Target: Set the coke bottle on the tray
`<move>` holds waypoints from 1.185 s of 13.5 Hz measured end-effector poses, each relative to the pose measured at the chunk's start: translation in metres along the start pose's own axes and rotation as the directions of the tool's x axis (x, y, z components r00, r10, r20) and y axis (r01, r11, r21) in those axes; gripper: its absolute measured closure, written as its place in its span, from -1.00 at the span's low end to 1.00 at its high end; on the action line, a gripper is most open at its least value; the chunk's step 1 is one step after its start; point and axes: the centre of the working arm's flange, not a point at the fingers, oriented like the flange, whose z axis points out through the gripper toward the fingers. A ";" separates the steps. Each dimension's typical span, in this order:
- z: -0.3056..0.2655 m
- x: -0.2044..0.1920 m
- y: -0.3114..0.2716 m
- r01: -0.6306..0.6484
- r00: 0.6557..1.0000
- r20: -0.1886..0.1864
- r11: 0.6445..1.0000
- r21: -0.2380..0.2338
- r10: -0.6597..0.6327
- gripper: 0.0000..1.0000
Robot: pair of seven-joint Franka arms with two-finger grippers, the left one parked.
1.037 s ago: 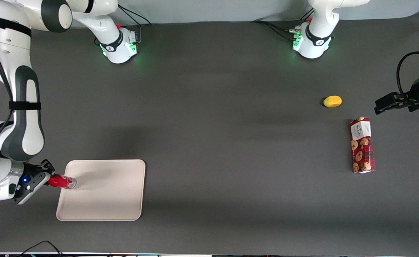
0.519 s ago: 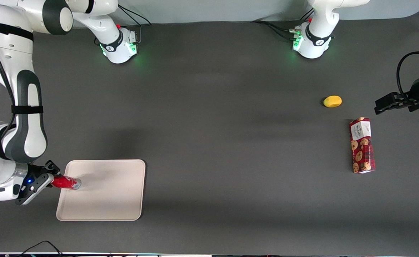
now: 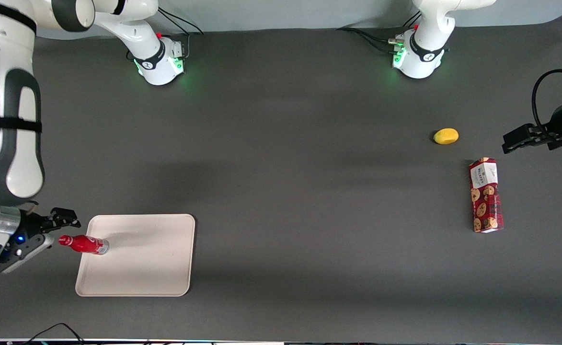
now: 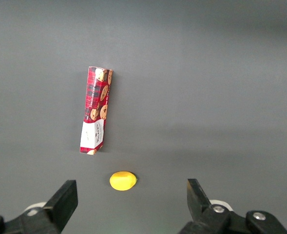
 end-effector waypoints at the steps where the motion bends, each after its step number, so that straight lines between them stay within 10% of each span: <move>1: -0.030 0.002 -0.025 -0.083 0.997 -0.001 0.996 0.014 0.083 -1.00; 8: -0.145 -0.010 -0.182 -0.370 0.929 -0.015 0.929 0.003 0.370 -1.00; 16: -0.178 -0.074 -0.187 -0.500 0.866 -0.056 0.865 -0.040 0.497 -1.00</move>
